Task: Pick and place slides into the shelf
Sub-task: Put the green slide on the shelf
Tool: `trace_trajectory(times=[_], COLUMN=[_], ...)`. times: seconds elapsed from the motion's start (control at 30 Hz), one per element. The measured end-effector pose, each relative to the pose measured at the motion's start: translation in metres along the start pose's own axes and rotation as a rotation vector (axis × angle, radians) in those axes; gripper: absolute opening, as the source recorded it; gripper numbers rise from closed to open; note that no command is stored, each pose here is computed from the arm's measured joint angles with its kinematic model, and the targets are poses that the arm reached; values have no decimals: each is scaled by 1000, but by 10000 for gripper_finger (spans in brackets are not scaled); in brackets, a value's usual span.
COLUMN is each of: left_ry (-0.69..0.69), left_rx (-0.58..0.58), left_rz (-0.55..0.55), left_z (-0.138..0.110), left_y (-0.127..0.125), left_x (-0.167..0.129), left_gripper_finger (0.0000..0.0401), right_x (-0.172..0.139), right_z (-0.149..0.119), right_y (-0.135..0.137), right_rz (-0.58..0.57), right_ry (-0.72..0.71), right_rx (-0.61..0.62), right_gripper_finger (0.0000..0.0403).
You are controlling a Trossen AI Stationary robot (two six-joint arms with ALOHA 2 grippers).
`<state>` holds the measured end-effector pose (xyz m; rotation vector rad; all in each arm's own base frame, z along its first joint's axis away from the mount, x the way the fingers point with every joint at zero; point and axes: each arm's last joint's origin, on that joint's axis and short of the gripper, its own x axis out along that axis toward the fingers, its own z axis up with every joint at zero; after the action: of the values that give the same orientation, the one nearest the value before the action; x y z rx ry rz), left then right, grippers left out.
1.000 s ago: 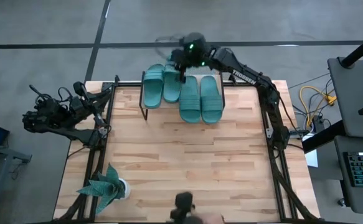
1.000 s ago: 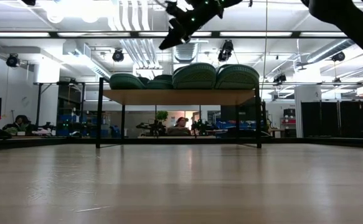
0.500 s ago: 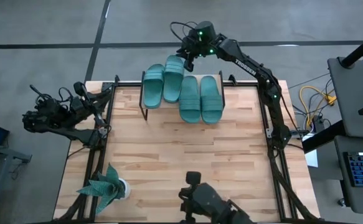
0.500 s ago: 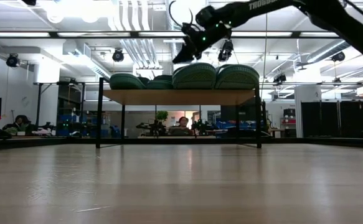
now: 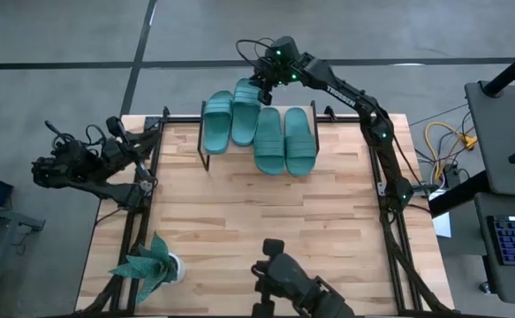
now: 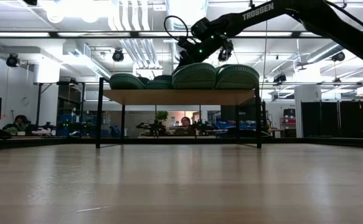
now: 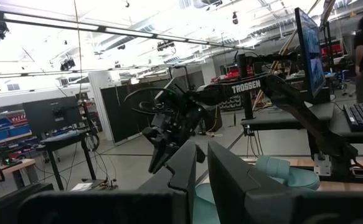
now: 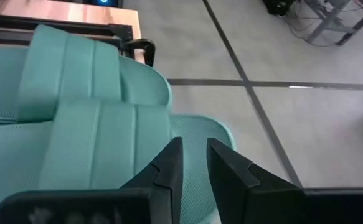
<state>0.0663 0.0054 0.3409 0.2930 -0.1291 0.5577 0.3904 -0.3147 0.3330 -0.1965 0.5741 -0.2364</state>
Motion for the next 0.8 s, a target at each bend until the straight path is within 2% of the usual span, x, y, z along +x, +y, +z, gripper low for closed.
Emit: trace_trajectory(times=[0.27, 0.8], left_ry=[7, 11], left_rx=[7, 10], left_rz=[-3, -4], left_z=[-1, -1], left_y=[-2, -3], left_x=[2, 3], left_gripper_finger=[27, 27], right_x=[18, 18], right_z=[-14, -18], right_y=[2, 5], right_rz=[27, 51], right_ry=[45, 81], right_rx=[16, 22], right_gripper_finger=[63, 63])
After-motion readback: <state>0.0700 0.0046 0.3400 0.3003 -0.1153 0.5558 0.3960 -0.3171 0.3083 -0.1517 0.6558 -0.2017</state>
